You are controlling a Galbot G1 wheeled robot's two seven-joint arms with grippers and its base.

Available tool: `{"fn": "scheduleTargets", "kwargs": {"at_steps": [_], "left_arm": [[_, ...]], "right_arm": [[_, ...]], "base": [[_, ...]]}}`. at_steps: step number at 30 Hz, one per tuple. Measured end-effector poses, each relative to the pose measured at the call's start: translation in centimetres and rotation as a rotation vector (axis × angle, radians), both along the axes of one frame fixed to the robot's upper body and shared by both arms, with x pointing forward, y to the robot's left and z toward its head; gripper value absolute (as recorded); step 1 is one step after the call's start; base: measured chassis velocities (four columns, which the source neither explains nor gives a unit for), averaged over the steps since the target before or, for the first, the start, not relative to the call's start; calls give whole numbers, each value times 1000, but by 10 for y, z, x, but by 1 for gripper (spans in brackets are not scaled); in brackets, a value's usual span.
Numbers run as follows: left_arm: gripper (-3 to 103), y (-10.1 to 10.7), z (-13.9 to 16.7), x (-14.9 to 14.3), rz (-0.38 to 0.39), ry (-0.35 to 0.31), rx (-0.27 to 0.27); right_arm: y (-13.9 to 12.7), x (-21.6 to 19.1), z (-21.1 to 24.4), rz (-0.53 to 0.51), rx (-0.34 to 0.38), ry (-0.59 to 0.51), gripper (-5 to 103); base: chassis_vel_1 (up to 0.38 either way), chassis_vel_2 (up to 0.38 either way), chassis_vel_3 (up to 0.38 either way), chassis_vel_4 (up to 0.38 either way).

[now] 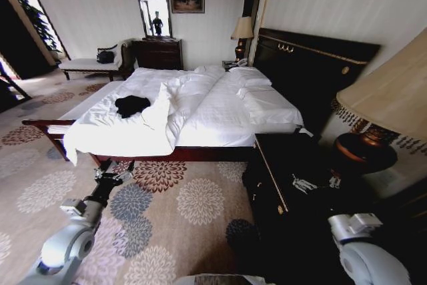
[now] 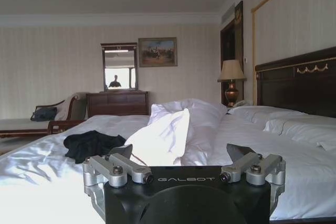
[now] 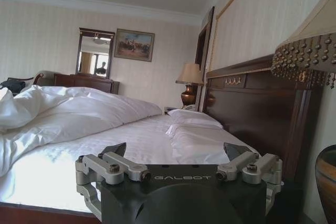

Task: Fold the clothes on the bed.

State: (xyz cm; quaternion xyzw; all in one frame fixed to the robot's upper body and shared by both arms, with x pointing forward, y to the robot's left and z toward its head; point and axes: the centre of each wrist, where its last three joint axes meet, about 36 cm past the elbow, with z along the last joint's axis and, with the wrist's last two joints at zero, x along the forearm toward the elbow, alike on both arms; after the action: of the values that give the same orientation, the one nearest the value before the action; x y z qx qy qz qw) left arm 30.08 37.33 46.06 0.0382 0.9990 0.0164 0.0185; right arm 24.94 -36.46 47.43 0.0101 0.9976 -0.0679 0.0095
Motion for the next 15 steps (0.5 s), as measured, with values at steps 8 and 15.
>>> {"fn": "scheduleTargets", "kwargs": {"at_steps": [8, 15], "left_arm": [[100, 0, -2, -1, 3, 5, -4], [100, 0, -2, -1, 4, 6, -4]], "right_arm": [[-1, 1, -2, -2, 1, 4, 100], [-1, 0, -1, -1, -1, 3, 100]], "base": [[-82, 78, 106, -76], [-110, 97, 121, -98]]}}
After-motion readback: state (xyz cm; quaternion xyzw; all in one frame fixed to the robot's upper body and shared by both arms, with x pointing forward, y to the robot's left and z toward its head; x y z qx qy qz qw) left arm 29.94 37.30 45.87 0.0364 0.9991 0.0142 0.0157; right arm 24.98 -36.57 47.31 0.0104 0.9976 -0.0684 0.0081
